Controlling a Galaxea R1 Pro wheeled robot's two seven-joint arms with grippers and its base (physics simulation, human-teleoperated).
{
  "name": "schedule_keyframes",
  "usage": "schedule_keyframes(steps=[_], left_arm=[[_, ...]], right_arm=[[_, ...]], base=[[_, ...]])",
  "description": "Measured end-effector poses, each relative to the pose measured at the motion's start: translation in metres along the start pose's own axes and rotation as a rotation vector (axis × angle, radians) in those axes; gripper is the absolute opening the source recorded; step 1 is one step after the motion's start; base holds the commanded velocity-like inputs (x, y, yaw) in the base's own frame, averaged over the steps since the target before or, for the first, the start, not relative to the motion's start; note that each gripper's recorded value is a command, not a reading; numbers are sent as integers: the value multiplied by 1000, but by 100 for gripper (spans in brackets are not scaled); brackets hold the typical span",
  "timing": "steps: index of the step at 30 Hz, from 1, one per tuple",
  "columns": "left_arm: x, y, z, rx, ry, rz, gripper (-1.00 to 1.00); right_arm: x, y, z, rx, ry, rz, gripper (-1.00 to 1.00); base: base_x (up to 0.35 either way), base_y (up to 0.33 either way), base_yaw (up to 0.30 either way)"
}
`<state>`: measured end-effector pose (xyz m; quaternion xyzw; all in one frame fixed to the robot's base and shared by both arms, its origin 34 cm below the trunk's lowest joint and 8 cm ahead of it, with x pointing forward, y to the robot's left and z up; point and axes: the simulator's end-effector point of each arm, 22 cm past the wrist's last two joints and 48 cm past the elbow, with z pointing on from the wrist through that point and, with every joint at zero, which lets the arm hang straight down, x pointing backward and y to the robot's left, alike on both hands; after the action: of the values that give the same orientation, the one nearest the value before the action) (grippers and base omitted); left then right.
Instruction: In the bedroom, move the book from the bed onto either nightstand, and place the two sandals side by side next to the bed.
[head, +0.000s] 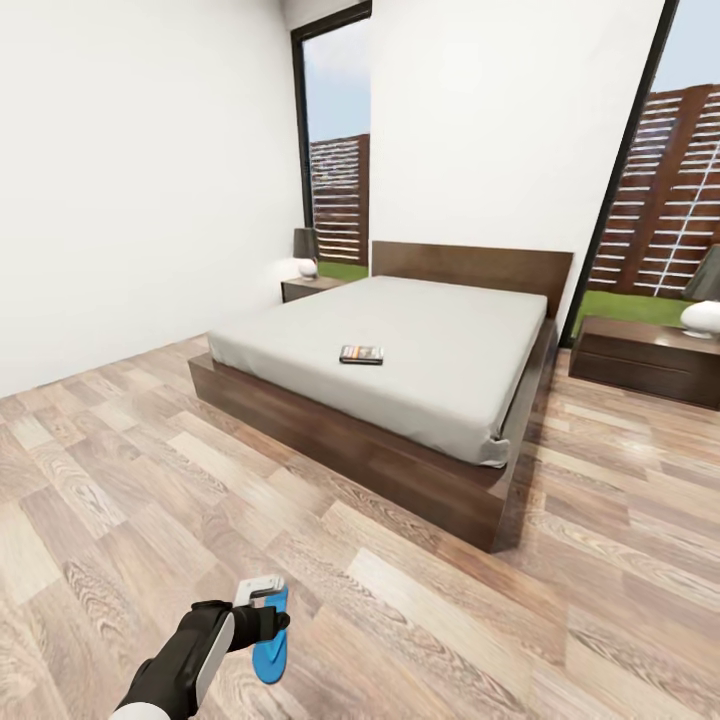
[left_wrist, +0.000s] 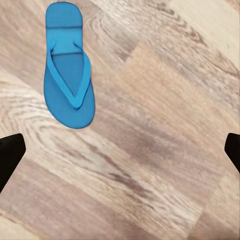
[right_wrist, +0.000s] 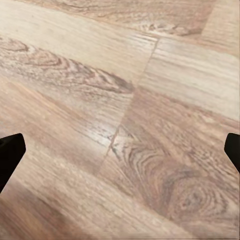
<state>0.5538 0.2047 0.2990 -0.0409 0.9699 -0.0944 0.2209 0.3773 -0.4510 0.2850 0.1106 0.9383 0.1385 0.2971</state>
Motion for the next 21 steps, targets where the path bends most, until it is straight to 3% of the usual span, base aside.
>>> schedule_keyframes(steps=[21], left_arm=[[35,9,29,-11,84,-11,100]], right_arm=[[30,-11,9,25,81,16,100]], base=[[0,0,0]])
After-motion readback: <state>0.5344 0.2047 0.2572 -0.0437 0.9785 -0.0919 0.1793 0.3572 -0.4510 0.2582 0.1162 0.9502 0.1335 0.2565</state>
